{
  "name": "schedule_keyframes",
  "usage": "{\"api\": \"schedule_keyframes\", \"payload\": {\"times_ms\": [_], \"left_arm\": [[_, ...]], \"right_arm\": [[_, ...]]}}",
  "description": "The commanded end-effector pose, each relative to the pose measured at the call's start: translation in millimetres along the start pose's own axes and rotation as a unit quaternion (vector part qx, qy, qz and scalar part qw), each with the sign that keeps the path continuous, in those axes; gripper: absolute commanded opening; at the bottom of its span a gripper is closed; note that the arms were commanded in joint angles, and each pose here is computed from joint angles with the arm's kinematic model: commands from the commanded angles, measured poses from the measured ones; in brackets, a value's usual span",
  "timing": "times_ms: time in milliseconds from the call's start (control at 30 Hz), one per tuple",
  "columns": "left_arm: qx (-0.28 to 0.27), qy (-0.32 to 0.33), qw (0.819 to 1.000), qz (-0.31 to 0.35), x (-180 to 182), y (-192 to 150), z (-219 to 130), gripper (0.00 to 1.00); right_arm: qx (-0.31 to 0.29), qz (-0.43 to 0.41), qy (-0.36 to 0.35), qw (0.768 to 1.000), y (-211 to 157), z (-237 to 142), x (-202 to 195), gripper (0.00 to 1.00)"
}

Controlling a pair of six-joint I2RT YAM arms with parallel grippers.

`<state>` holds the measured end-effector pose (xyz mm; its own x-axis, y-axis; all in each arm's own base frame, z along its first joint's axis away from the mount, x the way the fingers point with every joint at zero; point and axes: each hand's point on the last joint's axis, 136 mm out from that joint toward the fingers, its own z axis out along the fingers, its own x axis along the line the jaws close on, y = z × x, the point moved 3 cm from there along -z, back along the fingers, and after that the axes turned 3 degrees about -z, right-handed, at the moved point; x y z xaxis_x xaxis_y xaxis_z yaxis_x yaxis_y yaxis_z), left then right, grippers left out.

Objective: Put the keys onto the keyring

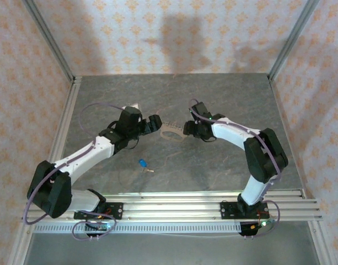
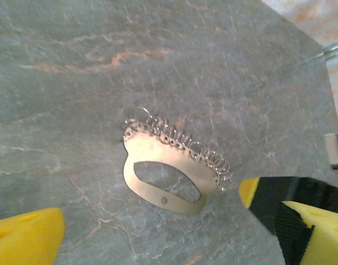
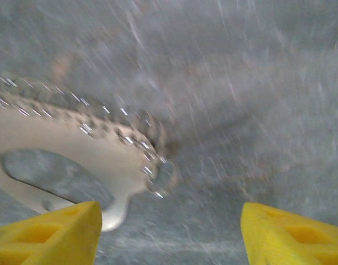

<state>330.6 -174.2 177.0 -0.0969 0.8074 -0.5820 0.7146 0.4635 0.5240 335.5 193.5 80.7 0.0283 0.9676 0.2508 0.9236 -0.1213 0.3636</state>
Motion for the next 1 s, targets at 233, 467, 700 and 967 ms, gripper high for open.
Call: {"api": "schedule_keyframes", "payload": {"times_ms": [233, 467, 700, 967], "left_arm": [[-0.001, 0.007, 1.000, 0.007, -20, -3, 19, 0.99], [0.006, 0.007, 1.000, 0.011, -24, -5, 29, 0.99], [0.007, 0.007, 1.000, 0.012, -23, -7, 31, 0.99], [0.007, 0.005, 1.000, 0.016, -24, -7, 29, 0.99]], "right_arm": [[0.009, 0.000, 0.045, 0.999, 3, 25, 21, 0.66], [0.009, -0.012, 0.044, 0.999, 18, 29, 31, 0.66], [0.006, -0.024, 0.055, 0.998, 33, 31, 44, 0.66], [-0.022, -0.030, 0.048, 0.998, 42, 12, 38, 0.66]]}}
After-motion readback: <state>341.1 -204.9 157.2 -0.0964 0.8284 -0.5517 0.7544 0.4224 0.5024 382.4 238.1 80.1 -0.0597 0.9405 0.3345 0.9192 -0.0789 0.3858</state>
